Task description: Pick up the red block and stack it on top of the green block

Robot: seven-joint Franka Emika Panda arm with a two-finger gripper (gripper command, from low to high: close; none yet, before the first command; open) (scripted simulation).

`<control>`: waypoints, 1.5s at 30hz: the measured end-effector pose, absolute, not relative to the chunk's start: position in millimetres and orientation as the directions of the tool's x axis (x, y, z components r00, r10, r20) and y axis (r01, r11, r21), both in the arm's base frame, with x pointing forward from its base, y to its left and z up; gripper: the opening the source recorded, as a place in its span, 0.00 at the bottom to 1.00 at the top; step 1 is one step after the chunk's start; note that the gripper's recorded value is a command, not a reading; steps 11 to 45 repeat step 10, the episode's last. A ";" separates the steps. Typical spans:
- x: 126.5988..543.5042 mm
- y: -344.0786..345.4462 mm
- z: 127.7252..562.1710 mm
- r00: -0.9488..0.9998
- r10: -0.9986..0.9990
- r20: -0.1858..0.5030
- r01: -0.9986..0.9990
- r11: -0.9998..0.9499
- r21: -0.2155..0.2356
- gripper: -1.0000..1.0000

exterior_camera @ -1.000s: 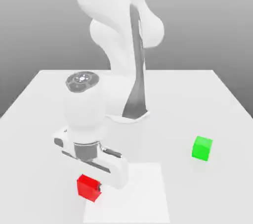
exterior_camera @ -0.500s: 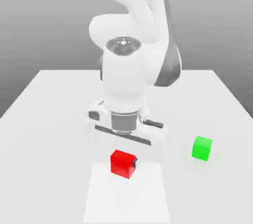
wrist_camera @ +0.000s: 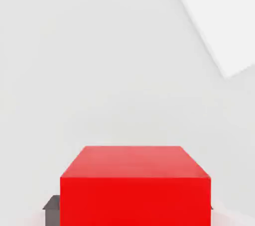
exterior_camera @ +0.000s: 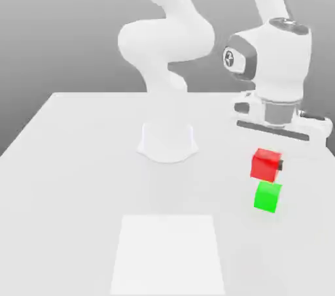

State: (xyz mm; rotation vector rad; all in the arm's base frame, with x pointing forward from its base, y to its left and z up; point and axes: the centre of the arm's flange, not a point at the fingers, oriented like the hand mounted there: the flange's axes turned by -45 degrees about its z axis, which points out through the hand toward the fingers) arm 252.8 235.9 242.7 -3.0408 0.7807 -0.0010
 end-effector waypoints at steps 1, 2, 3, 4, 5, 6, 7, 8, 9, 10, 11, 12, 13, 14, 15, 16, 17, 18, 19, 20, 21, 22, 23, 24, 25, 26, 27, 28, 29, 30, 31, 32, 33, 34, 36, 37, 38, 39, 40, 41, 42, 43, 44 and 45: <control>250.2 238.4 236.6 0.876 -0.482 0.002 -0.482 -0.876 -0.001 0.00; 249.1 239.7 229.2 0.876 -0.482 0.003 -0.482 -0.876 -0.001 0.00; 248.8 240.4 221.2 0.876 -0.483 0.004 -0.483 -0.876 -0.001 0.00; 248.5 240.8 212.8 0.876 -0.483 0.005 -0.483 -0.876 0.000 0.00; 248.5 240.5 204.1 0.875 -0.484 0.006 -0.484 -0.875 0.000 0.00; 249.4 238.9 195.4 0.872 -0.489 0.005 -0.489 -0.872 0.000 0.00; 249.3 237.9 186.5 0.871 -0.491 0.004 -0.491 -0.871 0.000 0.00; 248.3 238.0 181.9 0.872 -0.490 0.003 -0.490 -0.872 -0.001 1.00; 248.1 238.3 181.9 0.872 -0.489 0.003 -0.489 -0.872 -0.001 1.00; 248.2 238.2 181.9 0.872 -0.489 0.003 -0.489 -0.872 -0.001 1.00; 248.2 238.2 181.9 0.872 -0.489 0.003 -0.489 -0.872 -0.001 1.00; 248.2 238.2 181.9 0.872 -0.489 0.003 -0.489 -0.872 -0.001 1.00; 248.2 238.2 181.9 0.872 -0.489 0.003 -0.489 -0.872 -0.001 1.00; 248.2 238.2 181.9 0.872 -0.489 0.003 -0.489 -0.872 -0.001 1.00; 248.2 238.2 181.9 0.872 -0.489 0.003 -0.489 -0.872 -0.001 1.00; 248.2 238.2 181.9 0.872 -0.489 0.003 -0.489 -0.872 -0.001 1.00; 248.2 238.2 181.9 0.872 -0.489 0.003 -0.489 -0.872 -0.001 1.00; 248.2 238.2 181.9 0.872 -0.489 0.003 -0.489 -0.872 -0.001 1.00; 248.2 238.2 181.9 0.872 -0.489 0.003 -0.489 -0.872 -0.001 1.00; 248.2 238.2 181.9 0.872 -0.489 0.003 -0.489 -0.872 -0.001 1.00; 248.2 238.2 181.9 0.872 -0.489 0.003 -0.489 -0.872 -0.001 1.00; 248.2 238.2 181.9 0.872 -0.489 0.003 -0.489 -0.872 -0.001 1.00; 248.2 238.2 181.9 0.872 -0.489 0.003 -0.489 -0.872 -0.001 1.00; 248.2 238.2 181.9 0.872 -0.489 0.003 -0.489 -0.872 -0.001 1.00; 248.2 238.2 181.9 0.872 -0.489 0.003 -0.489 -0.872 -0.001 1.00; 248.2 238.2 181.9 0.872 -0.489 0.003 -0.489 -0.872 -0.001 1.00; 248.2 238.2 181.9 0.872 -0.489 0.003 -0.489 -0.872 -0.001 1.00; 248.2 238.2 181.9 0.872 -0.489 0.003 -0.489 -0.872 -0.001 1.00; 248.2 238.2 181.9 0.872 -0.489 0.003 -0.489 -0.872 -0.001 1.00; 248.2 238.2 181.9 0.872 -0.489 0.003 -0.489 -0.872 -0.001 1.00; 248.2 238.2 181.9 0.872 -0.489 0.003 -0.489 -0.872 -0.001 1.00; 248.2 238.2 181.9 0.872 -0.489 0.003 -0.489 -0.872 -0.001 1.00; 248.2 238.2 181.9 0.872 -0.489 0.003 -0.489 -0.872 -0.001 1.00; 248.2 238.2 181.9 0.872 -0.489 0.003 -0.489 -0.872 -0.001 1.00; 248.2 238.2 181.9 0.872 -0.489 0.003 -0.489 -0.872 -0.001 1.00; 248.2 238.2 181.9 0.872 -0.489 0.003 -0.489 -0.872 -0.001 1.00; 248.2 238.2 181.9 0.872 -0.489 0.003 -0.489 -0.872 -0.001 1.00; 248.2 238.2 181.9 0.872 -0.489 0.003 -0.489 -0.872 -0.001 1.00; 248.2 238.2 181.9 0.872 -0.489 0.003 -0.489 -0.872 -0.001 1.00; 248.2 238.2 181.9 0.872 -0.489 0.003 -0.489 -0.872 -0.001 1.00; 248.2 238.2 181.9 0.872 -0.489 0.003 -0.489 -0.872 -0.001 1.00; 248.2 238.2 181.9 0.872 -0.489 0.003 -0.489 -0.872 -0.001 1.00; 248.2 238.2 181.9 0.872 -0.489 0.003 -0.489 -0.872 -0.001 1.00; 248.2 238.2 181.9 0.872 -0.489 0.003 -0.489 -0.872 -0.001 1.00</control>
